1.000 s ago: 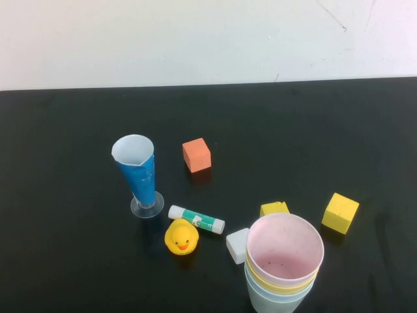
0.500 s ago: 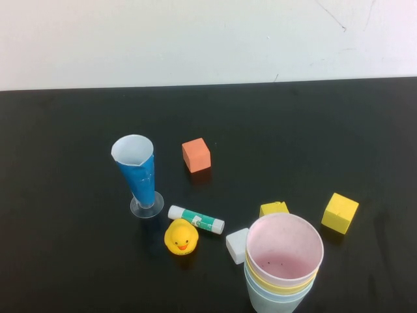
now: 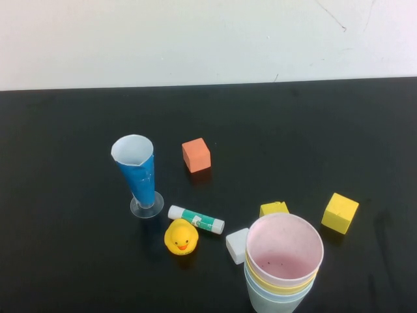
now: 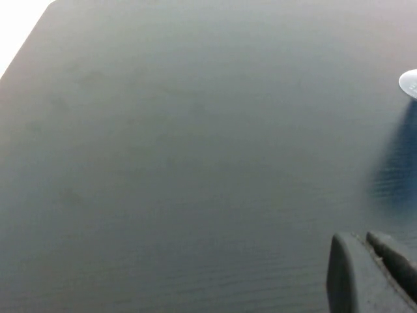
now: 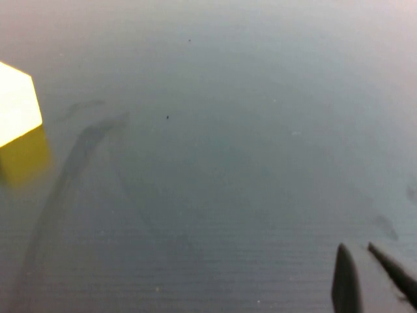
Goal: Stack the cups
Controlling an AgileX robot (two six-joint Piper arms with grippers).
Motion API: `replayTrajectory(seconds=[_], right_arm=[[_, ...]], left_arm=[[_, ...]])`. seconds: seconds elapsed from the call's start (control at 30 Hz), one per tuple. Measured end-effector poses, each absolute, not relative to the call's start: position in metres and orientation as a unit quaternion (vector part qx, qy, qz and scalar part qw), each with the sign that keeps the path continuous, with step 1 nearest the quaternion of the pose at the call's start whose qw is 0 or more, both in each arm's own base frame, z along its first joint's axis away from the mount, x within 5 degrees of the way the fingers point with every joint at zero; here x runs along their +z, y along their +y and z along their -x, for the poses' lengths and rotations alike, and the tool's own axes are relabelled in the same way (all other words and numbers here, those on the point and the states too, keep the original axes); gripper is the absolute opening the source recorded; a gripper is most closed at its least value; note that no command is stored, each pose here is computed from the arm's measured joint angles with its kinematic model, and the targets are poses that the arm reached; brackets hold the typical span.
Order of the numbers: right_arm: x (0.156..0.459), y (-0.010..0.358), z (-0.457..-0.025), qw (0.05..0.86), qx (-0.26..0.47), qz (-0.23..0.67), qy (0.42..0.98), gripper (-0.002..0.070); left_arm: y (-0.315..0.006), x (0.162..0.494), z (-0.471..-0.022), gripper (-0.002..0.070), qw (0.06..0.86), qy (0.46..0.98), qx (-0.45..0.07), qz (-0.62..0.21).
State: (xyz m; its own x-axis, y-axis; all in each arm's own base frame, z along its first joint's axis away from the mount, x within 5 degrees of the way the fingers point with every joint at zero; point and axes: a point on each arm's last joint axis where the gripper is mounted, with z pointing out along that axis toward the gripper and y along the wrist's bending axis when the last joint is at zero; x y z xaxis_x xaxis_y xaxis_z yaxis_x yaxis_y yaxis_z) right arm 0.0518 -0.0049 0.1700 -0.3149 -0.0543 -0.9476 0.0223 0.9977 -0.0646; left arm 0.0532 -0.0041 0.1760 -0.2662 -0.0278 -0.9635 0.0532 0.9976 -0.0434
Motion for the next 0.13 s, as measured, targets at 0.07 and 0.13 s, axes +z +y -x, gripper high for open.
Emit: replayTrajectory(seconds=[0.07,0.13], right_arm=[[0.17,-0.0049,-0.0518,0.585,-0.033,0.01,0.81,-0.0003],[0.17,-0.0049,-0.0518,0.585,-0.033,0.01,0.81,-0.0003]], left_arm=[[-0.0041,0.176,-0.0532,0.0,0.606,0.795,-0.033,-0.008],[-0.0042,0.1761,-0.0531,0.0,0.606,0.794,-0.034,-0.008]])
